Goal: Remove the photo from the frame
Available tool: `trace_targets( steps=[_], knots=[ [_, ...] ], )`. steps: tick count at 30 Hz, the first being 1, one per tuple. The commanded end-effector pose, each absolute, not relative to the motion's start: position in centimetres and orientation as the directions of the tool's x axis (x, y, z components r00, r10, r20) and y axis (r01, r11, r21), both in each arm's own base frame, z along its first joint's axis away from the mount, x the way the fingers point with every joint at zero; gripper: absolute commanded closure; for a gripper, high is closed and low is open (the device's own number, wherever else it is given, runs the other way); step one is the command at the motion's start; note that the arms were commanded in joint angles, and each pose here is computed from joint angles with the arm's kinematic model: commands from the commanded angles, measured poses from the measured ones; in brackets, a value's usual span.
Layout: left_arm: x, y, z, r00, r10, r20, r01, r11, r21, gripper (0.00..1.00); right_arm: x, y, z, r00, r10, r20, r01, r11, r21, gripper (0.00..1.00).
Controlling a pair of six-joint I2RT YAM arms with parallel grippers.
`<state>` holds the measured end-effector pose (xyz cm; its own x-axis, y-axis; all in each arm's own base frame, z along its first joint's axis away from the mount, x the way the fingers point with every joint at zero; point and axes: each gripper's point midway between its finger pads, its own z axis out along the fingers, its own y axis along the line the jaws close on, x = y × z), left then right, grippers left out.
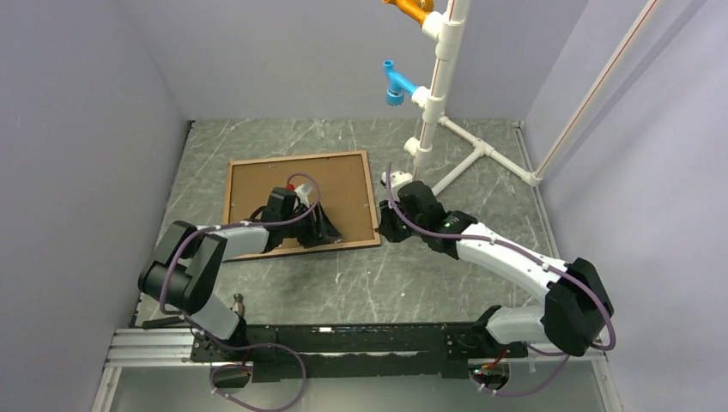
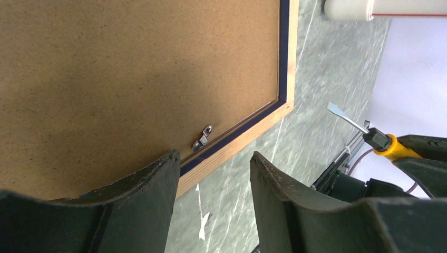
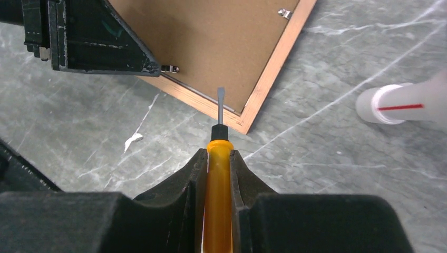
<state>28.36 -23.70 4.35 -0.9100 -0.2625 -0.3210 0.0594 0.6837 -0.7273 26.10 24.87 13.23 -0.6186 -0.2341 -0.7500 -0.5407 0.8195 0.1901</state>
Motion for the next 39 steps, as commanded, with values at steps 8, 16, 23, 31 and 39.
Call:
trace_targets(
  steps=[8, 16, 23, 31, 39],
  knots=[
    [21.2, -20.3, 2.6, -0.954, -0.176, -0.244, 0.022, 0.768, -0.64, 0.4, 23.8, 29.6, 13.5, -0.614, -0.307, -0.727, -0.712, 0.614, 0.342, 1.0],
    [22.1, -20.5, 7.5, -0.92, -0.159, -0.358, 0.124, 0.749, -0.651, 0.33, 22.4, 31.4, 12.7, -0.636, -0.389, -0.667, -0.752, 0.506, 0.422, 1.0],
    [23.2, -18.5, 7.4, -0.891, -0.274, -0.362, 0.015, 0.78, -0.626, 0.35, 22.0, 32.5, 10.8, -0.668, -0.42, -0.614, -0.736, 0.494, 0.463, 1.0],
    [22.6, -15.4, 4.5, -0.858, -0.392, -0.332, -0.142, 0.802, -0.58, 0.35, 21.3, 34.0, 8.8, -0.666, -0.465, -0.584, -0.744, 0.468, 0.476, 1.0],
    [21.9, -14.0, 3.4, -0.807, -0.478, -0.347, -0.223, 0.79, -0.57, 0.36, 22.1, 35.3, 8.4, -0.681, -0.394, -0.617, -0.722, 0.501, 0.476, 1.0]
  ],
)
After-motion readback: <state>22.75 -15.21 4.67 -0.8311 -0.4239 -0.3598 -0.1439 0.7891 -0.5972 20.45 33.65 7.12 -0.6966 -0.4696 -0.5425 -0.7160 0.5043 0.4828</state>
